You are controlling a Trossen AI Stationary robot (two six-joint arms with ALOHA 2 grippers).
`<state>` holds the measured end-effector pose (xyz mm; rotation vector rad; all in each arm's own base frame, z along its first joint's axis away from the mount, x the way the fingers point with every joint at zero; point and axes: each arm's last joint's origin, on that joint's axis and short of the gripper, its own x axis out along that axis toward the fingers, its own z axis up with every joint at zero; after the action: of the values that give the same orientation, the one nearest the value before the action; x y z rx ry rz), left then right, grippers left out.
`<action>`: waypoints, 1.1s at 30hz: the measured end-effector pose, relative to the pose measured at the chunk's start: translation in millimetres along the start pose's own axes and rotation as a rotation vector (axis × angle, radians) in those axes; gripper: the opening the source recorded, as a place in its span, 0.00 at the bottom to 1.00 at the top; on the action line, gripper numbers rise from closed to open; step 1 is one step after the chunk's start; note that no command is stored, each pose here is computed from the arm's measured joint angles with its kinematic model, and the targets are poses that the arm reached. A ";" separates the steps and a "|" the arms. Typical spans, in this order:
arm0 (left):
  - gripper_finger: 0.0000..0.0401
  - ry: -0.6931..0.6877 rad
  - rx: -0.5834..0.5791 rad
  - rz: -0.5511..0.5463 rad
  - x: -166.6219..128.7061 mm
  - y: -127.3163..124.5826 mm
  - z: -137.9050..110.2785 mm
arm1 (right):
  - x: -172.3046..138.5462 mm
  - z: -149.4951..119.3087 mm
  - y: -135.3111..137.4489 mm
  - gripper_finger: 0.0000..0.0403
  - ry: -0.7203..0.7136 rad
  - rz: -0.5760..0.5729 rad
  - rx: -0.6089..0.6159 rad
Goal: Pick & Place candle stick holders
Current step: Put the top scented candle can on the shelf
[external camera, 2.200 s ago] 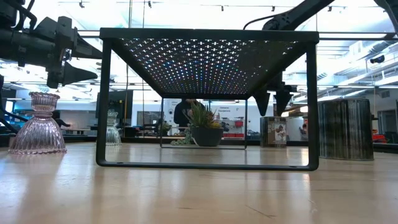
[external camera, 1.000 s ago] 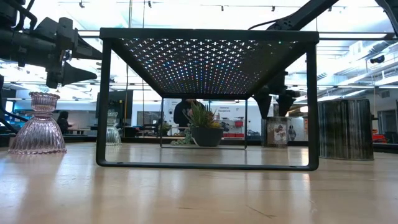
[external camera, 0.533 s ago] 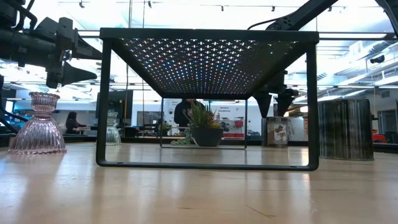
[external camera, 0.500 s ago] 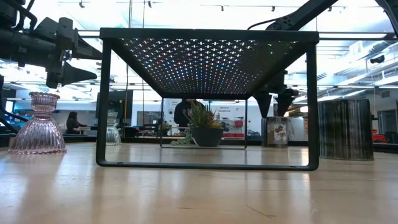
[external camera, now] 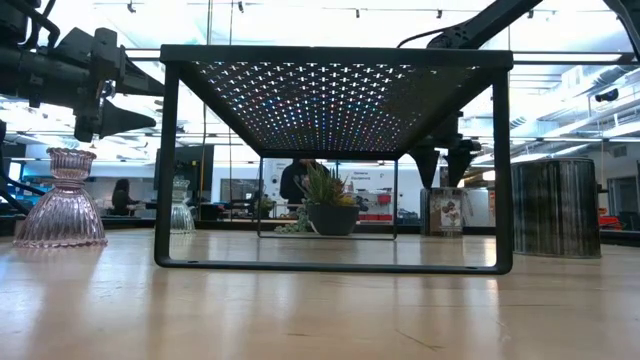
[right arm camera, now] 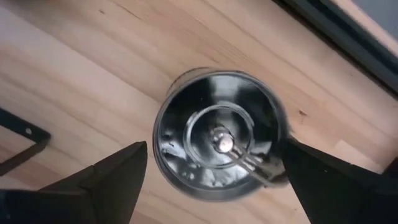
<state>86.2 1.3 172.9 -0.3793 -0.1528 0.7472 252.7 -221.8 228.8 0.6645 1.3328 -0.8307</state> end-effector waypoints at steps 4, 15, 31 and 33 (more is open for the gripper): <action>0.94 0.000 0.000 0.000 0.0 0.0 0.0 | -9.6 5.5 0.2 0.92 -0.035 -0.002 0.000; 0.94 0.000 -0.002 0.000 0.0 0.1 -0.1 | -11.5 5.9 -0.9 0.91 -0.040 -0.029 -0.007; 0.94 0.001 0.002 0.000 0.0 0.1 -0.2 | 5.3 0.6 1.6 0.91 -0.027 0.038 0.003; 0.94 0.001 0.001 0.000 0.0 0.1 -0.2 | 7.1 0.9 1.9 0.92 -0.026 0.040 0.002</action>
<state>86.2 1.3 172.7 -0.3782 -0.1517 0.7472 255.1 -222.4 221.9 0.6780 1.2918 -0.8059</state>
